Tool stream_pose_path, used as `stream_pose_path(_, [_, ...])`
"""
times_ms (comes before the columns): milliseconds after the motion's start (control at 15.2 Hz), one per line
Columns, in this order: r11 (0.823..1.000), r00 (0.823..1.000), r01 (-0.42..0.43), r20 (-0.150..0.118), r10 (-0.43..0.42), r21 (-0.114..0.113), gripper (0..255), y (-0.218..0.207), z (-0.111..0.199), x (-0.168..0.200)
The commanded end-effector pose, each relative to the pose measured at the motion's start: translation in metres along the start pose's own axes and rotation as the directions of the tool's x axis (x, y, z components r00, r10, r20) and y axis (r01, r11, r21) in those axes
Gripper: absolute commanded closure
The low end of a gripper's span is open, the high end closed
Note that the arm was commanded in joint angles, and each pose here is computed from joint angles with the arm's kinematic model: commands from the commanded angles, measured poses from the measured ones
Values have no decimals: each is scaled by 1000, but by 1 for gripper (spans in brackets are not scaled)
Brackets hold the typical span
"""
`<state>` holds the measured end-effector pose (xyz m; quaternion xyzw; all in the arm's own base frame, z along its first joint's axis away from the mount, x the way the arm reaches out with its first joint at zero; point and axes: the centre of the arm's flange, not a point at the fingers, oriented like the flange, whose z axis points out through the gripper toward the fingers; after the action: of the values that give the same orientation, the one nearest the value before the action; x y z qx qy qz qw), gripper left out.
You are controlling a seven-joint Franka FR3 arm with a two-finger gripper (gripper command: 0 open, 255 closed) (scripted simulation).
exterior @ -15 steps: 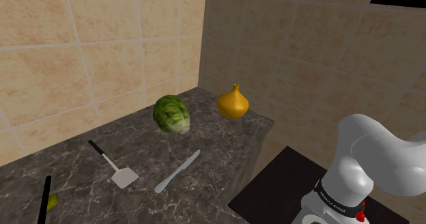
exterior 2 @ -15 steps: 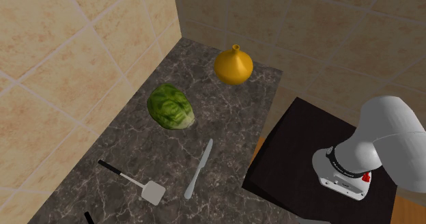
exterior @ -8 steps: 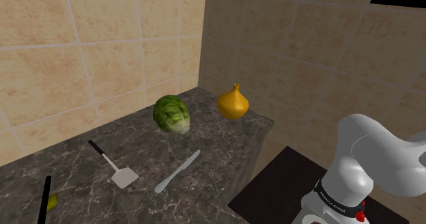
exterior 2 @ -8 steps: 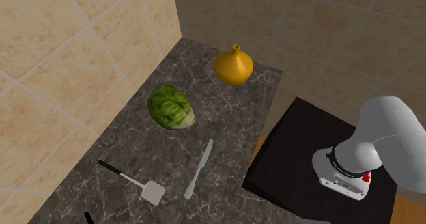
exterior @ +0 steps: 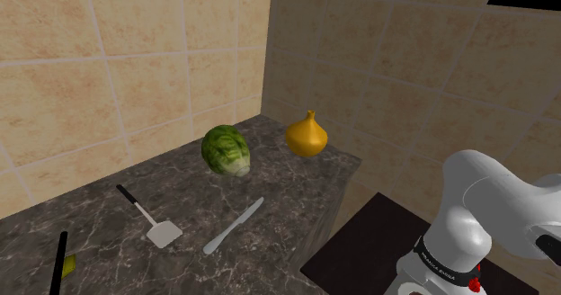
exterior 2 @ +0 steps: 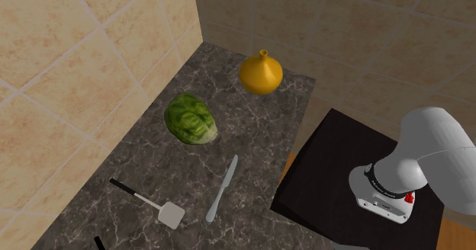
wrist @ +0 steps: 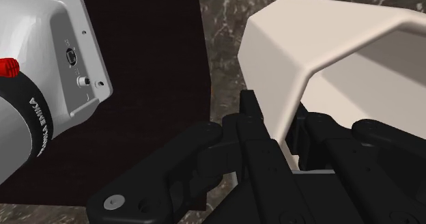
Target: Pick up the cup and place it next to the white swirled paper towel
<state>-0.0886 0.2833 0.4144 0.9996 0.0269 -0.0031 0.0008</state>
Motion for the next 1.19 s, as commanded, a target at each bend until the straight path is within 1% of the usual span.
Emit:
stream_pose_path(0, [1000,1000,0,0,0,1,255,0,11,1])
stream_pose_path(528, [1000,1000,0,0,0,1,255,0,14,1])
stream_pose_path(594, [1000,1000,0,0,0,1,0,0,14,1])
stream_pose_path(924, [1000,1000,0,0,0,1,0,0,14,1])
stream_pose_path(1122, [1000,1000,0,0,0,1,0,0,-26,1])
